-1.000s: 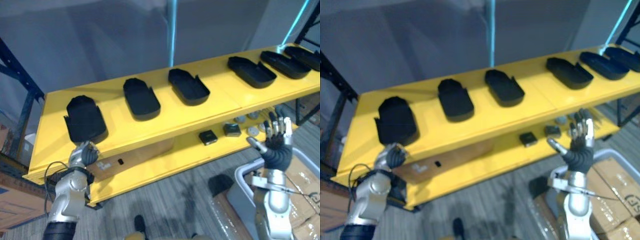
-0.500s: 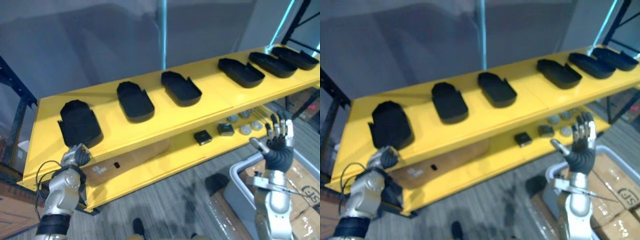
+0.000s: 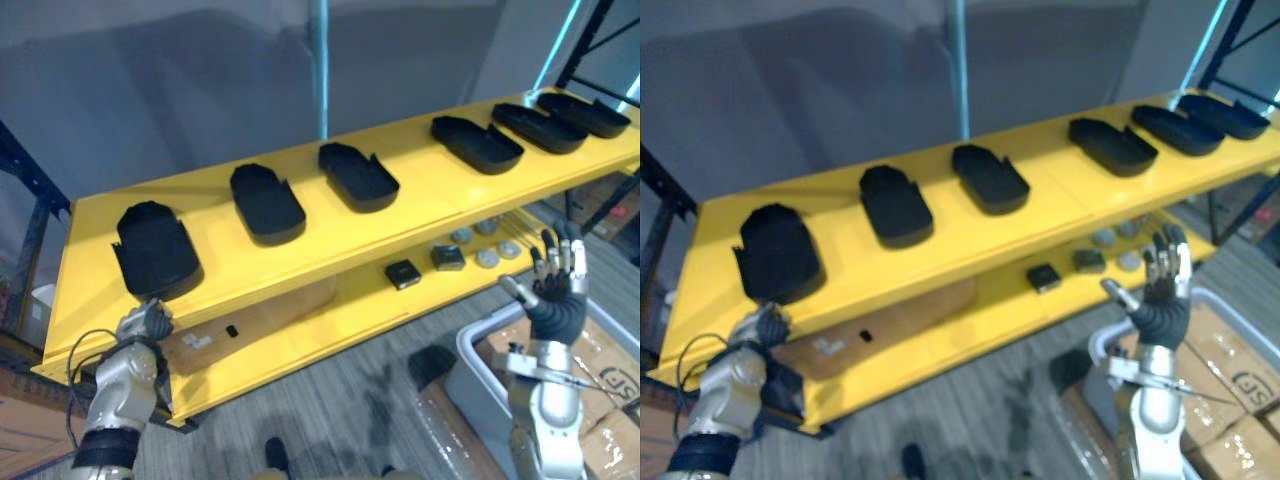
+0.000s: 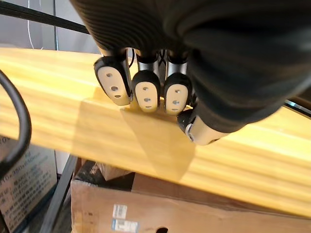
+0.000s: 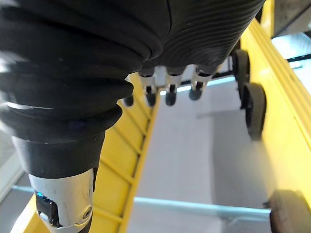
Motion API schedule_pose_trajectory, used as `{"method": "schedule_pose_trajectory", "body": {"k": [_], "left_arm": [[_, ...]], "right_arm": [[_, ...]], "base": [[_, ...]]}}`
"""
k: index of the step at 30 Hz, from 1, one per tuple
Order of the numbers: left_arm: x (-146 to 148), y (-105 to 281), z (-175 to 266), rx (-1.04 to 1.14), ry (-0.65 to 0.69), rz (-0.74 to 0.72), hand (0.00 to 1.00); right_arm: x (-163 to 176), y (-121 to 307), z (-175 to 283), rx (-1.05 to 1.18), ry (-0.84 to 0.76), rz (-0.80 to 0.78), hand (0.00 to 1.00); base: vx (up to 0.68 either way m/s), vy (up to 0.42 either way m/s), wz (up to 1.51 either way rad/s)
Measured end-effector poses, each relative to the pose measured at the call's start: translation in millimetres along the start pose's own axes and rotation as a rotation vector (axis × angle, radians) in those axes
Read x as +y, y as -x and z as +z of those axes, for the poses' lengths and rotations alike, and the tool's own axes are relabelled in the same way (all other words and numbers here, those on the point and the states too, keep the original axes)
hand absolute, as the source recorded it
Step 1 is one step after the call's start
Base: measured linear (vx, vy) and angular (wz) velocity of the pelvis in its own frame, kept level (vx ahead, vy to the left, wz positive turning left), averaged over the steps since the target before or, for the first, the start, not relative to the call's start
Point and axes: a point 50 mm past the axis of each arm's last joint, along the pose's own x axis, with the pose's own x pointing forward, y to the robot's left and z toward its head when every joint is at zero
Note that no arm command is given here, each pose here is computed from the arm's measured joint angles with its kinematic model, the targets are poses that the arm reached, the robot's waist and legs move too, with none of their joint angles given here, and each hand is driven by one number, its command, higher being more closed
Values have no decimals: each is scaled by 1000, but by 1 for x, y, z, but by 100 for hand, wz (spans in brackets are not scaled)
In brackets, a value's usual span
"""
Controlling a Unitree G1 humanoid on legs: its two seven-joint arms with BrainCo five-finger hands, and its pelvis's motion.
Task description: Walk over and take plastic housings, then place them on the shelf
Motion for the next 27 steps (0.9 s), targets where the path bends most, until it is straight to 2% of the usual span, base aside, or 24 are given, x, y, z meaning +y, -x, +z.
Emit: {"method": "schedule_pose_trajectory", "body": {"k": [27], "left_arm": [[1,-5,-6,19,-59,49,100]], "right_arm": [[2,0,-1,7,-8,16,0]], "base": [[-3,0,-1]]}}
